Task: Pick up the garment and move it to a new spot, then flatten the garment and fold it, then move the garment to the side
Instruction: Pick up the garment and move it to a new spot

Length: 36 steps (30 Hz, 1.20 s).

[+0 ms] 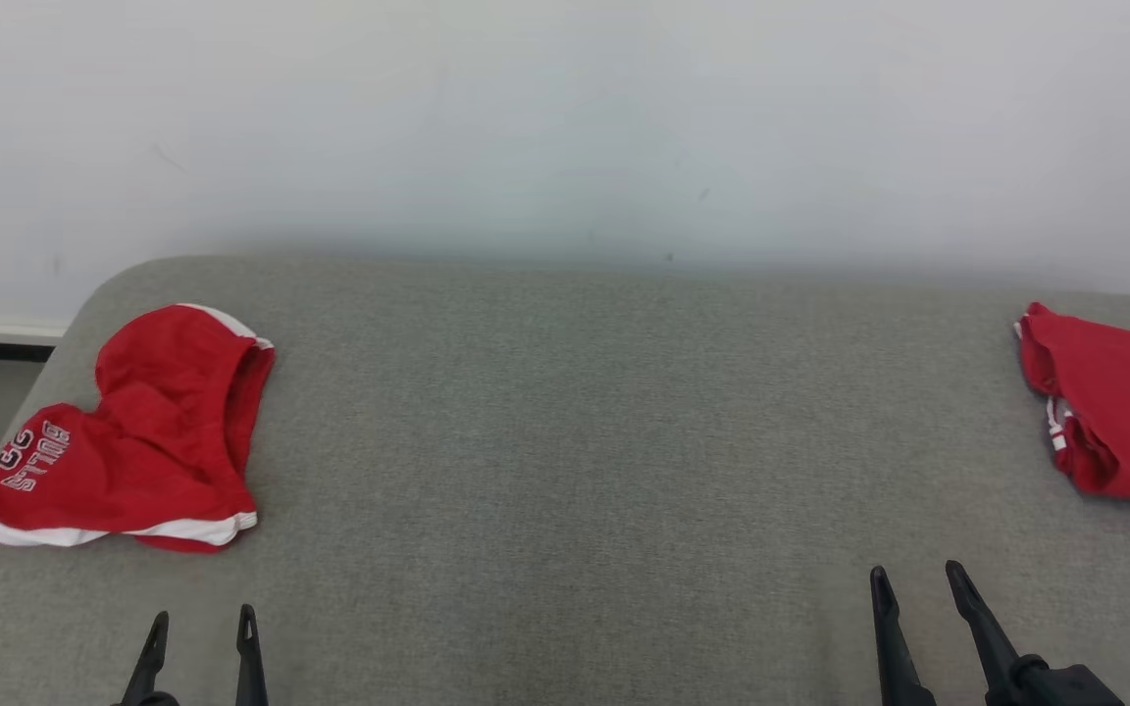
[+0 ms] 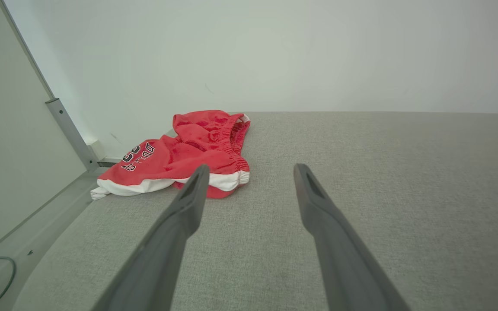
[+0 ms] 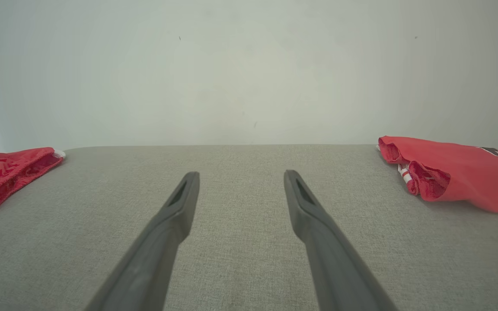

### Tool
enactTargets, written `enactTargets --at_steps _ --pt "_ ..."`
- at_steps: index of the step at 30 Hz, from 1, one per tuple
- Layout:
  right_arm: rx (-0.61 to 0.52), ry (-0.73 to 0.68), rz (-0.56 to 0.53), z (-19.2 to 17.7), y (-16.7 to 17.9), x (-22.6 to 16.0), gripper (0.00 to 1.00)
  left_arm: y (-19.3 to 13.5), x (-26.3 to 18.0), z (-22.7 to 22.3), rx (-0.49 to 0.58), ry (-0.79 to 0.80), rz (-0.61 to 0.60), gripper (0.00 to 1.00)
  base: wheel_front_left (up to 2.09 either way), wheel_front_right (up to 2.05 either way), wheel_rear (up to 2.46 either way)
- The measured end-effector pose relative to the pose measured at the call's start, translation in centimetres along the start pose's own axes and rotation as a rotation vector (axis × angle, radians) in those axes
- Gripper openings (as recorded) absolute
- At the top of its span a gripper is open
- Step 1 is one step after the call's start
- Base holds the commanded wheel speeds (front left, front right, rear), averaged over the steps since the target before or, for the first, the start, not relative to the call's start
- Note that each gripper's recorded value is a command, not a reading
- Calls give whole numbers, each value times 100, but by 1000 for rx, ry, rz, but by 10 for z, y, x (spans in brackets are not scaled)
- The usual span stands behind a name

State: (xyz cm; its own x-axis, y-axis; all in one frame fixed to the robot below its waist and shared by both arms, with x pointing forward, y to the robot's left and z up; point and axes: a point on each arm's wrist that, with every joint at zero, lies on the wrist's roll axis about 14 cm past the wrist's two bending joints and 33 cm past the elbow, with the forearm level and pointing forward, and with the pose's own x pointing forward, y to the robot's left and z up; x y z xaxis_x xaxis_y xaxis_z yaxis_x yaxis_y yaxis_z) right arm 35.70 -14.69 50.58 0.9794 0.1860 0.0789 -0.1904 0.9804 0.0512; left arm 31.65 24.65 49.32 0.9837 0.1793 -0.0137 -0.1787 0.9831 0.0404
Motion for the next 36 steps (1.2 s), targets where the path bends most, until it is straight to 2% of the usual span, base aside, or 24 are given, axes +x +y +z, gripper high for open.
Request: enactTargets --at_steps 18,28,36 --pt "15 17 215 -8 69 43 100 74 -53 -9 -11 26 255 100 0 0 0" --pt "22 36 288 -15 93 55 100 92 -70 -13 -19 43 338 100 0 0 0" --pt "26 47 307 -19 100 58 100 101 -75 -16 -18 49 369 100 0 0 0"
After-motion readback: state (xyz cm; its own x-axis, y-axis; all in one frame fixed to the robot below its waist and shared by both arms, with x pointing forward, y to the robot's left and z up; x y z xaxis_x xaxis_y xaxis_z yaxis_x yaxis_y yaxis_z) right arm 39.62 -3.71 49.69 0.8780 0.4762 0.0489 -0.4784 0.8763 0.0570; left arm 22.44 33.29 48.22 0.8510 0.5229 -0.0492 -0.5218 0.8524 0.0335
